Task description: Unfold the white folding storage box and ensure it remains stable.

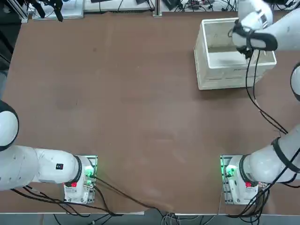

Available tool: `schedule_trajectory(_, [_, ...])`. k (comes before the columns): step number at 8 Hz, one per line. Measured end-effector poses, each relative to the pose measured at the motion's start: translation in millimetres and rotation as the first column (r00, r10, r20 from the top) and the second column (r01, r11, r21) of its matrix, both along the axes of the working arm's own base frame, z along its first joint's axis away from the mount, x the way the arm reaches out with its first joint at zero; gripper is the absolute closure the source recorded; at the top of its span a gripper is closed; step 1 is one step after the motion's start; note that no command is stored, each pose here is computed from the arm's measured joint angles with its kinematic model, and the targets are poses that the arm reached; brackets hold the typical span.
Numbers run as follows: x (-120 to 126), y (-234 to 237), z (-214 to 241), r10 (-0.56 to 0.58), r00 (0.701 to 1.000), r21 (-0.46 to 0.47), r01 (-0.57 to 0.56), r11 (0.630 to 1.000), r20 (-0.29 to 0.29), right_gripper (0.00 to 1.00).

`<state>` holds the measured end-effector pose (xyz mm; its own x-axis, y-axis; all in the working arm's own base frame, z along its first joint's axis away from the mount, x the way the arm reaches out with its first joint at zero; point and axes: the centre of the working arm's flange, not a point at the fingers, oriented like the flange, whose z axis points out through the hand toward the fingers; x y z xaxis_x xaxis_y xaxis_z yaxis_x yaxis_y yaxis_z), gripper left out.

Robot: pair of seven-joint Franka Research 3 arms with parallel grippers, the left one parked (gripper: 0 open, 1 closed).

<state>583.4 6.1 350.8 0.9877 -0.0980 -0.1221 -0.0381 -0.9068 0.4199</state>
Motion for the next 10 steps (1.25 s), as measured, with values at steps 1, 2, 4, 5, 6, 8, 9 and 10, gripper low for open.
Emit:
schedule_trajectory(1, [0.2, -1.0, 40.4, 0.016, 1.0, 0.1, -0.014, 0.995, -0.016, 0.99])
schedule_trajectory(2, [-1.7, -6.3, 76.8, 0.03, 0.999, 0.184, -0.026, 0.983, -0.015, 0.99])
schedule_trajectory(4, [-5.7, -17.3, 135.4, 0.038, 0.999, 0.28, -0.043, 0.959, 0.024, 0.97])
schedule_trajectory(5, [-8.6, -16.9, 159.7, 0.025, 0.998, 0.327, -0.041, 0.944, 0.052, 0.89])
schedule_trajectory(6, [-13.0, -16.7, 182.0, 0.008, 0.996, 0.365, -0.038, 0.93, 0.083, 0.83])
schedule_trajectory(8, [-25.7, -21.0, 214.9, -0.014, 0.992, 0.397, -0.036, 0.917, 0.122, 0.48])
schedule_trajectory(9, [-30.5, -20.3, 233.4, -0.02, 0.991, 0.412, -0.036, 0.91, 0.132, 0.27])
schedule_trajectory(10, [-34.6, -17.6, 253.3, -0.018, 0.99, 0.417, -0.043, 0.908, 0.142, 0.06])
